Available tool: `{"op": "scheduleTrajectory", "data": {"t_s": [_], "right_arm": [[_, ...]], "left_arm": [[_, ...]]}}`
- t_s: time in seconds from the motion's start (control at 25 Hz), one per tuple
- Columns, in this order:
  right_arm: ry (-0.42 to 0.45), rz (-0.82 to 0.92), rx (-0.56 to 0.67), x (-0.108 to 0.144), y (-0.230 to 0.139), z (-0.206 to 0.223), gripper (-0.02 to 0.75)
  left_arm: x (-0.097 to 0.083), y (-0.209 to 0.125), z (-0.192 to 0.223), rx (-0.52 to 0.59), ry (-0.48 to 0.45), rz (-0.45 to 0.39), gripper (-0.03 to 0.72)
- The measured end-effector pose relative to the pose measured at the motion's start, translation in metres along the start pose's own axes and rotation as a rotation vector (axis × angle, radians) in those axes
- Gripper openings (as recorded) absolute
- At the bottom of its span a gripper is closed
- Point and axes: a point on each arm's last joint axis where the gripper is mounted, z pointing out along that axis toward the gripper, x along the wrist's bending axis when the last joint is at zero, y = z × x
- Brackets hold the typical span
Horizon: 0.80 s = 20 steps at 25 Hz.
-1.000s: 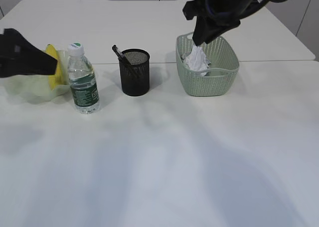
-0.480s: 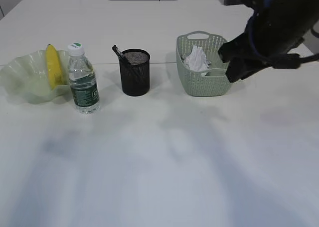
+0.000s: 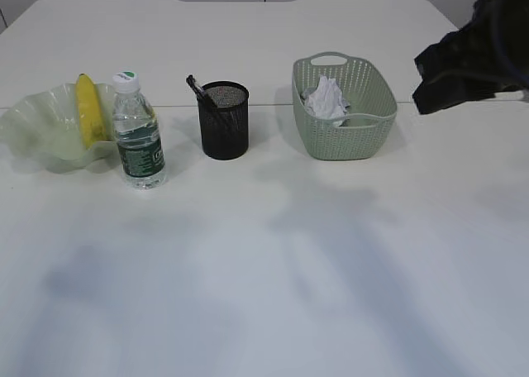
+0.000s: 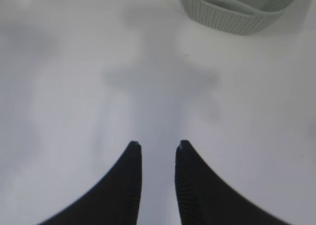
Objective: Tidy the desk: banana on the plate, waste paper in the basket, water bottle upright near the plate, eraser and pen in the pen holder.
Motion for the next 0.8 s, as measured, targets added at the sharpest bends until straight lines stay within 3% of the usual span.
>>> {"op": "scheduleTrajectory", "data": {"t_s": [0.36,0.56,0.8], "right_arm": [[-0.005,0.02,-0.072,0.005,-0.024,-0.039,0.179],[-0.016,0.045,-0.092,0.009,-0.06,-0.059,0.179],[-0.033,0.091,-0.214,0.014,-0.109,-0.103,0.179]], "left_arm": [[0.003,-0.015,-0.036,-0.105,-0.004,-0.061,0.344],[0.006,-0.032,-0.06,-0.156,-0.002,-0.071,0.344],[0.01,-0.058,-0.086,-0.192,-0.002,-0.081,0.344]]}}
